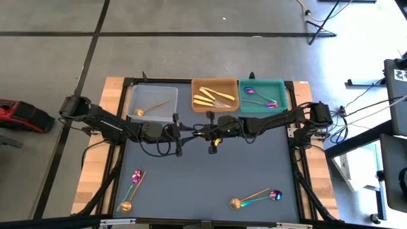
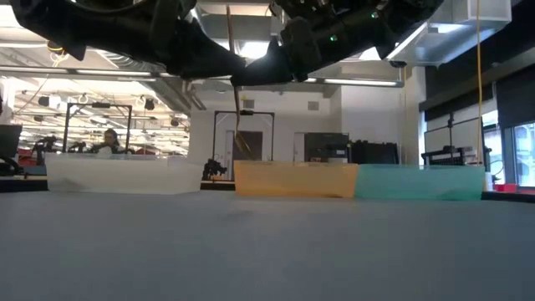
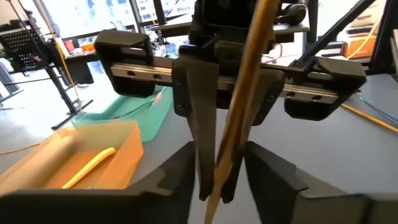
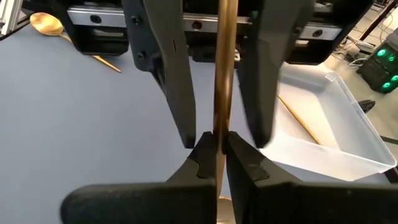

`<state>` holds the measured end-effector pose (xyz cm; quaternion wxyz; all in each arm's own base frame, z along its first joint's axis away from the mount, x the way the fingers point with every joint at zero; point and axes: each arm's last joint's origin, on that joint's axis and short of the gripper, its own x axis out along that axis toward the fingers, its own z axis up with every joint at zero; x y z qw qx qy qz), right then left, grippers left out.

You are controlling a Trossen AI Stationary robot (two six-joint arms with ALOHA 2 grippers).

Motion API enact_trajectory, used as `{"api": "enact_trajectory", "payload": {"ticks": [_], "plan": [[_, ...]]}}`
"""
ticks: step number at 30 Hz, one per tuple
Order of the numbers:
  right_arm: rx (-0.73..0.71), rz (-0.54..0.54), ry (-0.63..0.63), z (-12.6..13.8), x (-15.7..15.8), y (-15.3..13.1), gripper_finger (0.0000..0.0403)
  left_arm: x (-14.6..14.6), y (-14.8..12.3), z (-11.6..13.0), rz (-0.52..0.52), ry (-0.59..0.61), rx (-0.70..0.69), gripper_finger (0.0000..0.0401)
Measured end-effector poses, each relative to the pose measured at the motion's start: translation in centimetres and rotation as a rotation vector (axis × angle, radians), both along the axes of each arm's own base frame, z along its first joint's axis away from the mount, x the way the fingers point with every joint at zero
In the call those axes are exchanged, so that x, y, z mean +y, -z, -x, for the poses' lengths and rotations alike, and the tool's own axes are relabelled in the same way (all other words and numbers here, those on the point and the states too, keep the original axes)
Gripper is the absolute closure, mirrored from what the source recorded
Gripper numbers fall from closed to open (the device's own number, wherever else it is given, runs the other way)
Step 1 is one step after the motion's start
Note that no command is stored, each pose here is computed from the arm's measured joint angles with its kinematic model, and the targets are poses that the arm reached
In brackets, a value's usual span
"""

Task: Sort silverware by color (type)
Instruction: Put the gold spoon into the white bin

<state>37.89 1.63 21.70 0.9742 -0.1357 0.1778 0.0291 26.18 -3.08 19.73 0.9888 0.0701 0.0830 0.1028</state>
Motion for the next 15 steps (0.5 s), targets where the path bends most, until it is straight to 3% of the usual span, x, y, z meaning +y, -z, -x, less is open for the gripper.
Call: {"api": "enact_trajectory", "payload": {"ticks": [7, 12, 15], "plan": [[0.002, -0.014, 0.004, 0.01, 0.02, 0.02, 0.0398, -0.03, -0.02, 0.01, -0.027, 0.003, 0.005, 0.0382], [0.003, -0.095, 0.037, 0.00, -0.06, 0.02, 0.0395, -0.03, -0.02, 0.01, -0.026, 0.004, 0.005, 0.0375], [0.002, -0.099, 0.036, 0.00, 0.03, 0.01, 0.0370, -0.09, -0.11, 0.10, -0.026, 0.005, 0.007, 0.0375]]}}
